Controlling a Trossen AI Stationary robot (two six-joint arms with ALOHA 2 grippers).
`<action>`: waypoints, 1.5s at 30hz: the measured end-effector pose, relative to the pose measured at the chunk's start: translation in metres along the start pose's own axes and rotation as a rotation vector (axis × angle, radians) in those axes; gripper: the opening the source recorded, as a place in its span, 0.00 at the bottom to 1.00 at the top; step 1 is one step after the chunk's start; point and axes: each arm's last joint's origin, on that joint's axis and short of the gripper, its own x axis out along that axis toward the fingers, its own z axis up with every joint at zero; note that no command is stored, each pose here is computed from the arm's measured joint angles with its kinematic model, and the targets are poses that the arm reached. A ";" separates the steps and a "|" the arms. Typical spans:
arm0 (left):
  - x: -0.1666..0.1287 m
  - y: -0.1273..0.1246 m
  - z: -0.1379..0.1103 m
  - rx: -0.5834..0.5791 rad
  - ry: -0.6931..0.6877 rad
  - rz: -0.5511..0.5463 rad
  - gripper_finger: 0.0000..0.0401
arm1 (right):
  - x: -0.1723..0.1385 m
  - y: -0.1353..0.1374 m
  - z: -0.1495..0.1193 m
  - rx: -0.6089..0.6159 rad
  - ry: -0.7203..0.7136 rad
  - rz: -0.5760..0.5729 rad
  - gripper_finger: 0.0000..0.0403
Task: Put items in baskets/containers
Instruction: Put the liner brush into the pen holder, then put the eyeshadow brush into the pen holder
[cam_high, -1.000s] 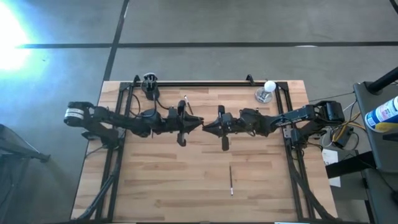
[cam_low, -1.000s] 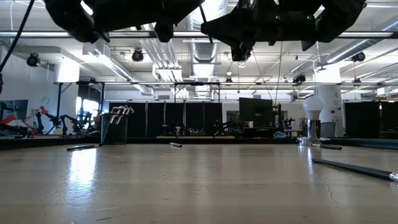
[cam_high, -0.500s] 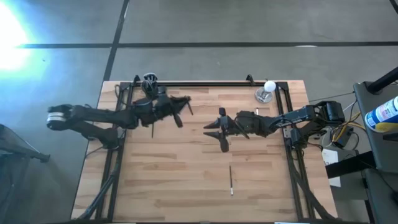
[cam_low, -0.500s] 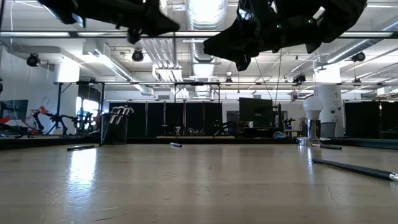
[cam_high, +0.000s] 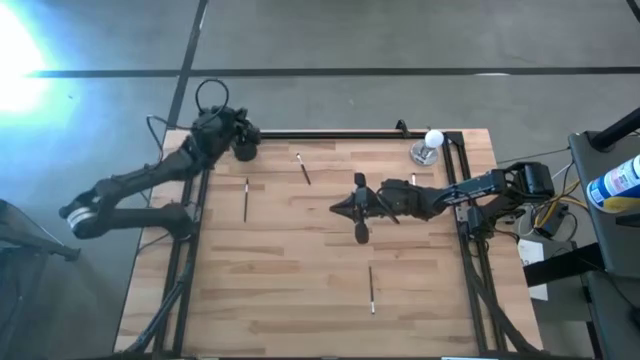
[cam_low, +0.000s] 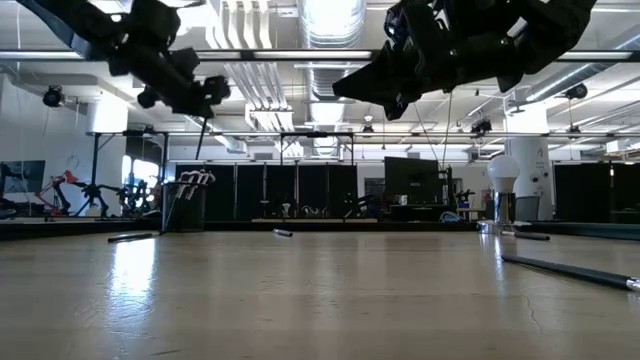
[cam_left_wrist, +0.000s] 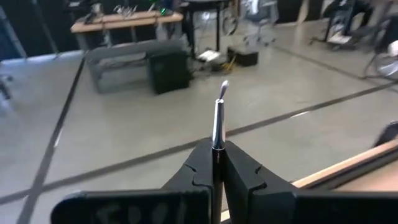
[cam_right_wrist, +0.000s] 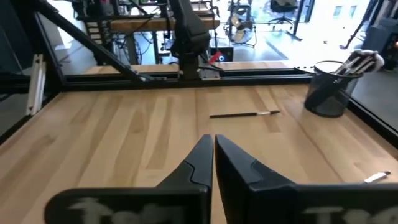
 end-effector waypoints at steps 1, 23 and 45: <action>0.005 0.004 -0.003 0.003 0.016 0.018 0.03 | 0.000 0.000 0.000 -0.002 0.000 0.000 0.03; 0.059 0.005 -0.068 -0.034 0.341 0.064 0.26 | -0.002 -0.001 -0.007 -0.009 0.038 -0.004 0.02; -0.064 -0.087 -0.093 -0.166 -0.098 -0.775 0.14 | -0.114 -0.046 -0.049 0.433 0.329 -0.717 0.02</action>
